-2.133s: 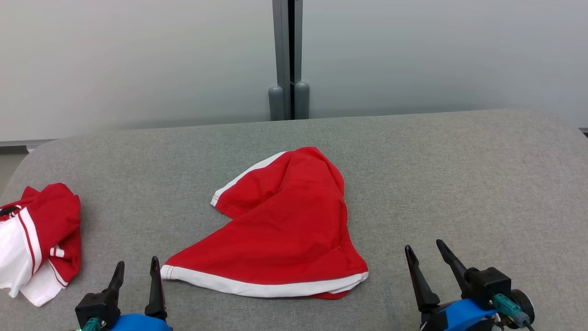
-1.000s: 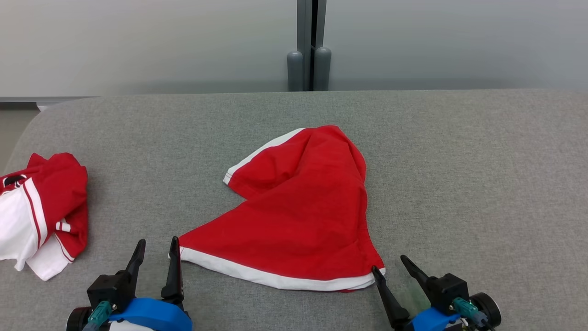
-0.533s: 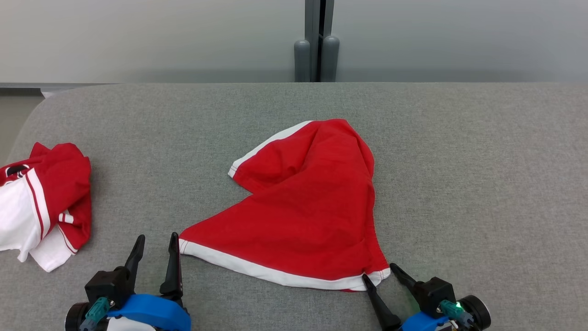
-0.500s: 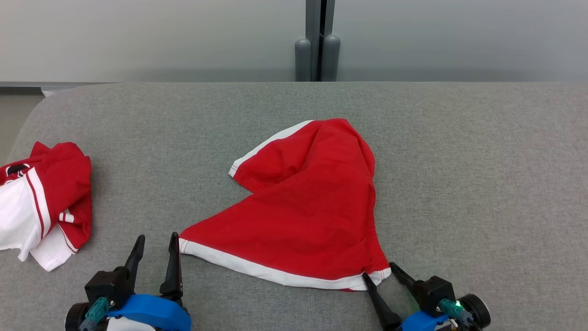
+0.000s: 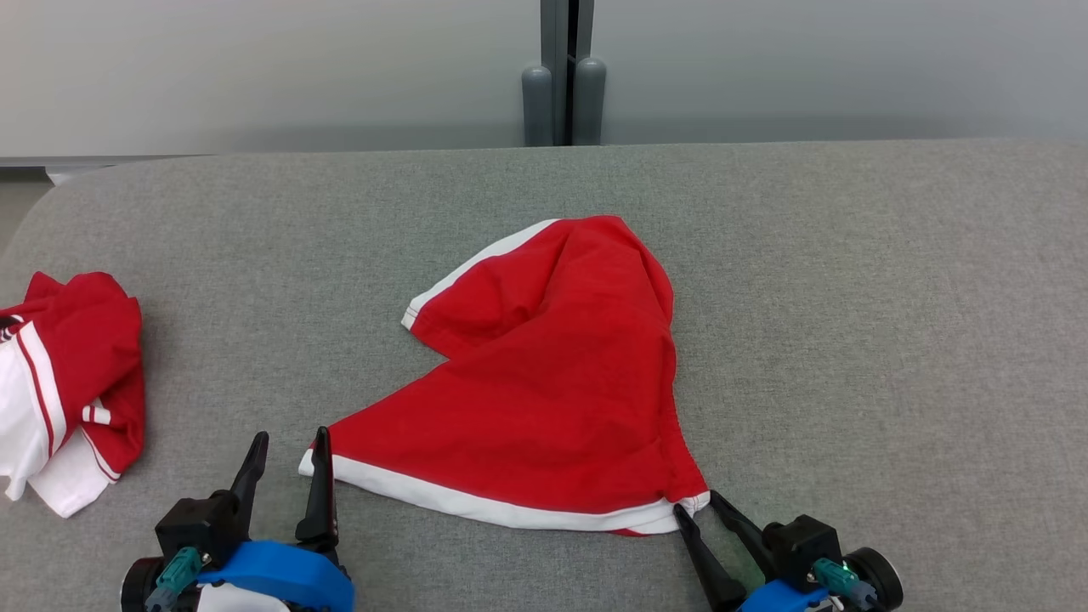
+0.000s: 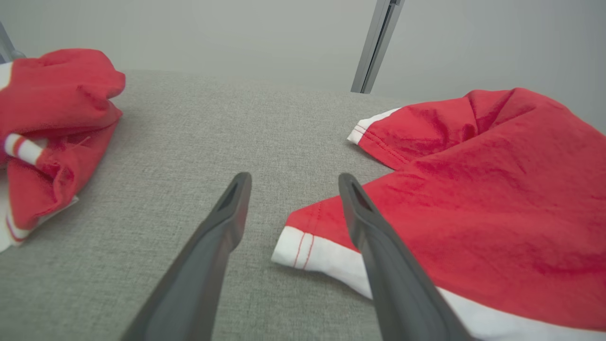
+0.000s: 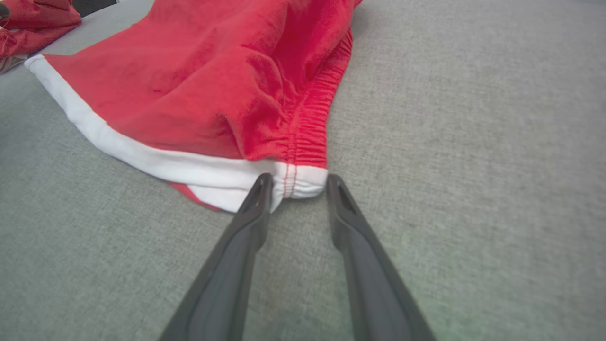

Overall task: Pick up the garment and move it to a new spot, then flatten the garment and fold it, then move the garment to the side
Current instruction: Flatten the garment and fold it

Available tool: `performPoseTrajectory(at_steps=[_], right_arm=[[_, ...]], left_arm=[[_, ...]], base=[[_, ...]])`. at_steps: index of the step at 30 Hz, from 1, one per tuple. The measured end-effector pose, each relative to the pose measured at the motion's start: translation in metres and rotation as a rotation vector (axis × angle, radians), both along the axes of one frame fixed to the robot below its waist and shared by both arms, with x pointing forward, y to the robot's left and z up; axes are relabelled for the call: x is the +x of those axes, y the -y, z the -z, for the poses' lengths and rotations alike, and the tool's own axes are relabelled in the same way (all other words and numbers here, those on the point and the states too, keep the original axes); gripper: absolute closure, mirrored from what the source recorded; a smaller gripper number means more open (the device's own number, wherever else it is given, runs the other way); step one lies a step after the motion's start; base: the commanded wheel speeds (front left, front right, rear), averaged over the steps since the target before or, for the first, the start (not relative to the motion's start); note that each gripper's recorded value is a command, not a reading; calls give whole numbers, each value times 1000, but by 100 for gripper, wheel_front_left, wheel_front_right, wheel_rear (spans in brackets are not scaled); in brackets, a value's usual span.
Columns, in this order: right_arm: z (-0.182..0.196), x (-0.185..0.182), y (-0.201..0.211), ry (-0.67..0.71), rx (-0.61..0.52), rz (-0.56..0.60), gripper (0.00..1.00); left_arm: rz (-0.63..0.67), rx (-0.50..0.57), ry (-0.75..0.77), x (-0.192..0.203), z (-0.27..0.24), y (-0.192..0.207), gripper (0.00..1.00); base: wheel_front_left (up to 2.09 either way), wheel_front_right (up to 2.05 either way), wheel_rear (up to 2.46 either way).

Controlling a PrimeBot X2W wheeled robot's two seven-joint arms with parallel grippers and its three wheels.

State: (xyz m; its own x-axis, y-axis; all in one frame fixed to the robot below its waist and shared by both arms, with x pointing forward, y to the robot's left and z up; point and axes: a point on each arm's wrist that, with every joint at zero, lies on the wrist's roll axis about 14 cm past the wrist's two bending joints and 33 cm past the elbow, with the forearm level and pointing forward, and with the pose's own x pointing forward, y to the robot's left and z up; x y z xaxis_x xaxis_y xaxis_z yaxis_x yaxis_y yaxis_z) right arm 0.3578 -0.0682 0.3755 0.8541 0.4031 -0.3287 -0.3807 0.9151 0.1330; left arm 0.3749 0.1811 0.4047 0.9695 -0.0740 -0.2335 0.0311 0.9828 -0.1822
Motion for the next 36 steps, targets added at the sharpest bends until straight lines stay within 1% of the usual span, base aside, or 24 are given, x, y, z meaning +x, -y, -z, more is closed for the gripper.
performPoseTrajectory(at_steps=[2, 6, 9, 10, 11, 12, 15, 16, 18, 19, 25, 30, 36], right_arm=[[-2, 0, 0, 2, 11, 5, 36], [-4, -1, -1, 5, 26, 9, 39], [-5, -1, -4, 7, 34, 5, 61], [-5, -1, -4, 6, 35, 6, 63], [-5, -1, -4, 5, 35, 5, 69], [-4, -1, -4, 5, 35, 6, 74], [-4, 0, -3, 3, 34, 9, 82], [-3, 1, -3, 2, 33, 9, 91], [-4, 2, -2, 4, 32, 10, 98], [-4, 2, -2, 5, 33, 10, 100], [-13, 7, 5, 38, 29, 35, 100], [-19, 7, 31, 66, 9, 113, 100], [-27, 6, 62, 96, -6, 208, 100]], left_arm=[[5, 0, 1, 1, 0, 2, 0], [12, 1, 2, 3, 0, 3, 0], [15, 1, 2, 4, 0, 4, 0], [16, 0, 1, 3, 0, 4, 0], [17, -1, 0, 3, 0, 4, 0], [18, -1, 0, 3, 1, 5, 0], [16, 1, -1, 3, 1, 3, 0], [15, 2, -1, 3, 1, 3, 0], [13, 3, -1, 3, 1, 2, 0], [13, 3, 0, 3, 0, 2, 0], [39, 1, 11, 5, -3, 10, 0], [119, -13, -3, 1, 1, 37, 0], [249, -65, -41, -11, 10, 78, 0]], base=[[0, 0, 0], [0, 0, 0], [0, 0, 0], [0, 0, 0], [0, 0, 0], [0, 0, 0], [0, 0, 0], [0, 0, 0], [0, 0, 0], [0, 0, 0], [0, 0, 0], [0, 0, 0], [0, 0, 0]])
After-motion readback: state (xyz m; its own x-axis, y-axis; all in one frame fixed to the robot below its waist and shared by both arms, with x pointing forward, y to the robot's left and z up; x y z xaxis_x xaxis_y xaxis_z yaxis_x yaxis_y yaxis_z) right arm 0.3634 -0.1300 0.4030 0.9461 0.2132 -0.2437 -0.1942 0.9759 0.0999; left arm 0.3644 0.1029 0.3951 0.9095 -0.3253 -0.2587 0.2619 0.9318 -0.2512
